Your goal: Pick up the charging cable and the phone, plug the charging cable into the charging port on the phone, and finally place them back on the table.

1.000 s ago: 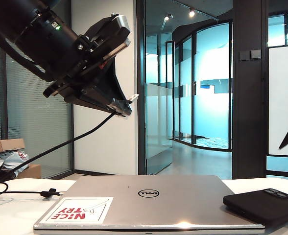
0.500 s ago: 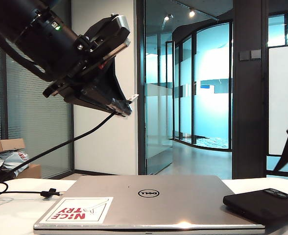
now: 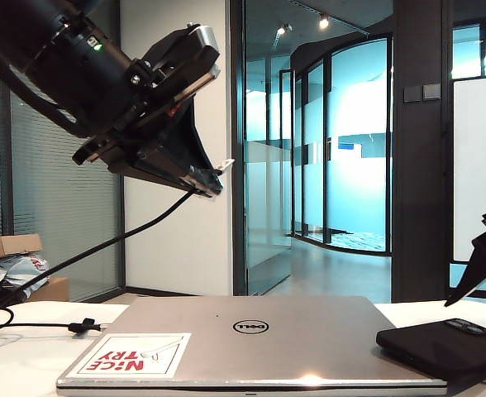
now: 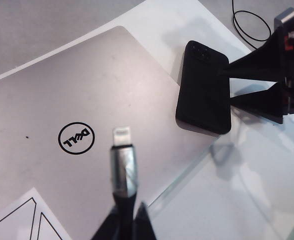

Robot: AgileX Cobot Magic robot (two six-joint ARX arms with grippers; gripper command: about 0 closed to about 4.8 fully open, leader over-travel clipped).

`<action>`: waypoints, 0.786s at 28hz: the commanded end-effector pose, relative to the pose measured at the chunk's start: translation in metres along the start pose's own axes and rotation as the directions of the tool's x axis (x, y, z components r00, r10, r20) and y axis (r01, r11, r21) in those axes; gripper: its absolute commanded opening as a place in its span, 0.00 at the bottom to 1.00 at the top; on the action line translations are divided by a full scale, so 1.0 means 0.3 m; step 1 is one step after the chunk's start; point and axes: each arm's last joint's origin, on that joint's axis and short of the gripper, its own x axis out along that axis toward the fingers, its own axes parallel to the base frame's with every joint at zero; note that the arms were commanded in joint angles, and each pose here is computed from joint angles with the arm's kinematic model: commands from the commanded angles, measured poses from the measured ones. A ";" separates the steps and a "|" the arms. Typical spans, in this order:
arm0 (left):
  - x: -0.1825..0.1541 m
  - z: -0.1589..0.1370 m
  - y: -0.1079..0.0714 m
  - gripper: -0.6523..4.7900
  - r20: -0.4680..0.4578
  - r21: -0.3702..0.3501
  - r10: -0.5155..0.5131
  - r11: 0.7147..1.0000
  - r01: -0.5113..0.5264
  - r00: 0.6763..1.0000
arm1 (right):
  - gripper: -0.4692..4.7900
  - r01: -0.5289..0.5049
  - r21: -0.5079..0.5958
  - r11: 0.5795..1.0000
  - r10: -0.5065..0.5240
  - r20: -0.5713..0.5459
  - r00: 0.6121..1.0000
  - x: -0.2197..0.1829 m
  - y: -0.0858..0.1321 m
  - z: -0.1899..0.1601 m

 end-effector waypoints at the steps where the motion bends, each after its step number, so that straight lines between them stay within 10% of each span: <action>1: -0.005 0.009 -0.002 0.11 0.020 0.008 -0.006 1.000 0.006 1.000 | 0.93 -0.022 0.014 1.000 0.022 -0.022 1.000 0.021 -0.010 0.003; 16: -0.005 0.009 -0.002 0.11 0.020 0.008 -0.006 1.000 0.006 1.000 | 0.92 -0.039 0.004 0.999 0.039 -0.013 0.999 0.051 -0.003 0.023; 22: -0.005 0.009 -0.002 0.11 0.022 0.008 -0.006 1.000 0.006 1.000 | 0.64 -0.037 0.004 0.999 0.037 -0.011 0.999 0.051 -0.004 0.023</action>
